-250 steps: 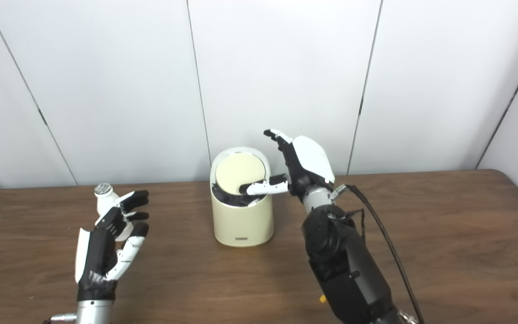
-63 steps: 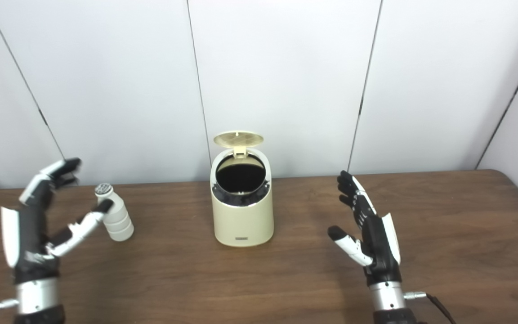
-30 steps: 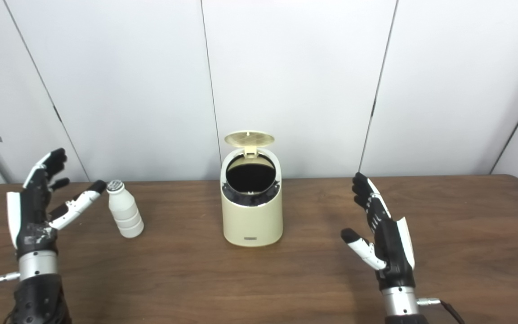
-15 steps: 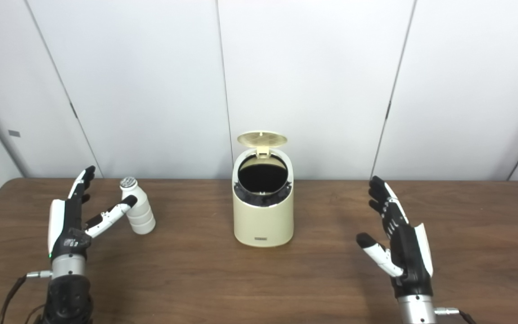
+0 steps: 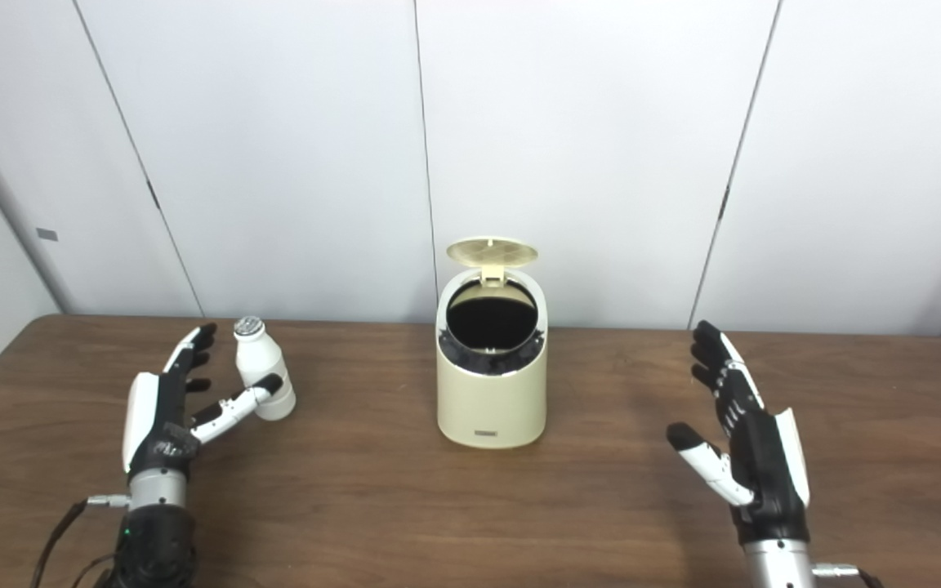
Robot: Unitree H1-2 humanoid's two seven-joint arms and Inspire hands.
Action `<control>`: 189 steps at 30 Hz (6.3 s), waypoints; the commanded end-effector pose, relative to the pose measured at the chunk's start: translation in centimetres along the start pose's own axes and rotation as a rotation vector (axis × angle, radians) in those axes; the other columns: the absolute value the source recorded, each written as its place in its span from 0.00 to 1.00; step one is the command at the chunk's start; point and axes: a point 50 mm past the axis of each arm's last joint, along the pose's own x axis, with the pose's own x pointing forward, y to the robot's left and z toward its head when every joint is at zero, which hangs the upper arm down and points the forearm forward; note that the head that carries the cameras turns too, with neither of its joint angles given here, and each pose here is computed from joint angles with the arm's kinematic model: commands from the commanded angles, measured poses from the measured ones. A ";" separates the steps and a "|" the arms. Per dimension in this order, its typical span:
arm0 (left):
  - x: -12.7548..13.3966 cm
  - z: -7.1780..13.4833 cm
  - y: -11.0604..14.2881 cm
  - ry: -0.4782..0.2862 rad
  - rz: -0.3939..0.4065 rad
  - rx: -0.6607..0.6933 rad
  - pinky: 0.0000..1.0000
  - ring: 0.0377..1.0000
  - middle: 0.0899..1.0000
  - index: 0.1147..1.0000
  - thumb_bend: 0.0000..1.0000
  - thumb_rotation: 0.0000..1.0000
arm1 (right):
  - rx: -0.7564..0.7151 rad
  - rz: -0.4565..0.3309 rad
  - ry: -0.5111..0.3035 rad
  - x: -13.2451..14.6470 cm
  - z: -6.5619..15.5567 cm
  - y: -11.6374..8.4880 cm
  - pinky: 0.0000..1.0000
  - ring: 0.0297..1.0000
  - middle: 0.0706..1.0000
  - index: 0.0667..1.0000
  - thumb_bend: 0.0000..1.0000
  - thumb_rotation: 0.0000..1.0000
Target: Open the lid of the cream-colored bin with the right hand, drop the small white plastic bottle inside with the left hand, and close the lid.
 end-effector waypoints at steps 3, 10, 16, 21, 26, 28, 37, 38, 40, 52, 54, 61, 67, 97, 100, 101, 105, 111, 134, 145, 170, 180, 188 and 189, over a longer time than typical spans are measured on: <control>1.1 1.4 0.5 -0.071 0.034 -0.019 0.69 0.82 0.84 0.87 1.00 0.43 | -0.008 -0.007 -0.077 1.5 1.5 -0.3 0.88 0.91 0.92 0.92 0.92 0.74; 1.4 0.8 -0.1 -0.054 0.046 -0.017 0.64 0.76 0.77 0.81 1.00 0.36 | 0.003 -0.008 -0.073 1.5 1.6 -0.2 0.89 0.91 0.92 0.92 0.92 0.73; 1.7 0.1 -0.7 -0.043 0.050 -0.039 0.64 0.75 0.76 0.78 1.00 0.33 | 0.012 -0.009 -0.075 1.3 1.6 -0.2 0.90 0.92 0.92 0.92 0.92 0.73; 1.9 0.0 -1.1 -0.046 0.043 -0.040 0.65 0.76 0.76 0.78 1.00 0.32 | 0.011 -0.011 -0.069 1.2 1.6 -0.2 0.90 0.92 0.92 0.92 0.92 0.73; 2.5 -0.1 -1.3 -0.041 0.040 -0.039 0.65 0.77 0.78 0.80 1.00 0.32 | 0.021 -0.014 -0.059 1.0 1.3 -0.3 0.92 0.93 0.93 0.93 0.93 0.72; 2.7 -0.1 -1.3 -0.040 0.036 -0.043 0.65 0.77 0.78 0.81 1.00 0.32 | 0.016 -0.012 -0.064 1.0 1.3 -0.4 0.91 0.92 0.92 0.93 0.93 0.72; 3.3 0.3 -1.9 -0.032 0.006 -0.035 0.65 0.77 0.79 0.84 1.00 0.34 | 0.012 -0.012 -0.060 0.8 1.2 -0.4 0.91 0.92 0.92 0.92 0.93 0.73; 3.4 0.4 -2.0 -0.034 0.004 -0.034 0.66 0.78 0.80 0.84 1.00 0.34 | 0.013 -0.012 -0.060 0.7 1.1 -0.4 0.91 0.92 0.92 0.92 0.93 0.73; 3.4 0.6 -2.2 -0.036 0.001 -0.029 0.68 0.79 0.80 0.84 1.00 0.35 | 0.011 -0.015 -0.058 0.7 1.0 -0.4 0.90 0.91 0.92 0.92 0.94 0.73; 3.8 1.7 -3.5 -0.060 -0.028 -0.044 0.67 0.77 0.77 0.79 1.00 0.34 | -0.004 -0.019 -0.050 0.5 0.6 -0.4 0.91 0.91 0.91 0.91 0.95 0.74; 3.8 1.7 -3.6 -0.060 -0.031 -0.044 0.65 0.76 0.76 0.79 1.00 0.34 | -0.004 -0.021 -0.048 0.4 0.6 -0.4 0.90 0.91 0.91 0.91 0.95 0.75; 3.8 1.7 -3.8 -0.070 -0.044 -0.042 0.65 0.75 0.76 0.78 1.00 0.32 | 0.007 -0.026 -0.030 0.2 0.6 -0.3 0.91 0.91 0.91 0.91 0.98 0.74; 3.8 1.7 -3.9 -0.077 -0.009 -0.048 0.65 0.74 0.73 0.74 1.00 0.28 | 0.006 -0.027 -0.030 0.0 0.6 -0.4 0.91 0.91 0.91 0.91 0.99 0.74; 3.4 4.3 -3.2 -0.269 0.242 -0.142 0.30 0.39 0.40 0.45 0.50 0.00 | 0.002 -0.022 -0.028 -0.2 0.1 -0.5 0.92 0.91 0.92 0.91 1.00 0.75; 2.6 5.9 -2.7 -0.368 0.213 -0.160 0.30 0.39 0.41 0.45 0.50 0.00 | -0.005 -0.021 -0.024 -0.1 0.0 -0.4 0.91 0.91 0.92 0.91 1.00 0.76; 2.3 6.5 -2.5 -0.410 0.203 -0.166 0.30 0.39 0.41 0.45 0.50 0.00 | -0.007 -0.021 -0.024 -0.1 0.0 -0.4 0.91 0.91 0.92 0.91 1.00 0.76; 1.4 8.3 -2.0 -0.513 0.186 -0.179 0.28 0.36 0.43 0.46 0.50 0.00 | -0.008 -0.022 -0.027 -0.1 0.1 -0.3 0.90 0.91 0.91 0.90 1.00 0.77; 0.3 10.9 -1.6 -0.649 0.161 -0.182 0.33 0.41 0.46 0.42 0.50 0.00 | -0.004 -0.028 -0.025 -0.2 0.1 -0.2 0.91 0.90 0.91 0.90 1.00 0.76; -2.1 17.8 -5.6 -1.053 0.118 -0.100 0.34 0.42 0.46 0.40 0.50 0.00 | -0.005 -0.047 -0.023 -0.7 0.0 0.3 0.90 0.91 0.91 0.90 1.00 0.77; -0.7 19.7 -9.3 -1.137 0.072 -0.096 0.34 0.42 0.44 0.41 0.50 0.00 | -0.012 -0.048 -0.014 -0.9 -0.3 0.4 0.88 0.90 0.90 0.89 1.00 0.77; 2.6 19.5 -14.1 -1.060 0.006 -0.046 0.26 0.37 0.48 0.42 0.50 0.00 | -0.016 -0.058 -0.017 -1.2 -0.7 0.6 0.88 0.90 0.90 0.88 1.00 0.78; 3.6 18.2 -15.0 -1.041 -0.022 0.011 0.28 0.39 0.47 0.41 0.50 0.00 | -0.004 -0.055 -0.010 -1.6 -1.1 0.8 0.88 0.90 0.90 0.88 1.00 0.77; 4.0 17.7 -15.3 -1.015 -0.048 0.014 0.29 0.39 0.45 0.43 0.50 0.00 | -0.018 -0.060 0.001 -1.8 -0.8 1.3 0.88 0.89 0.90 0.88 1.00 0.79; 4.0 17.6 -15.3 -1.007 -0.057 0.014 0.29 0.39 0.45 0.43 0.50 0.00 | -0.015 -0.059 0.000 -1.8 -0.7 1.3 0.88 0.89 0.90 0.88 1.00 0.80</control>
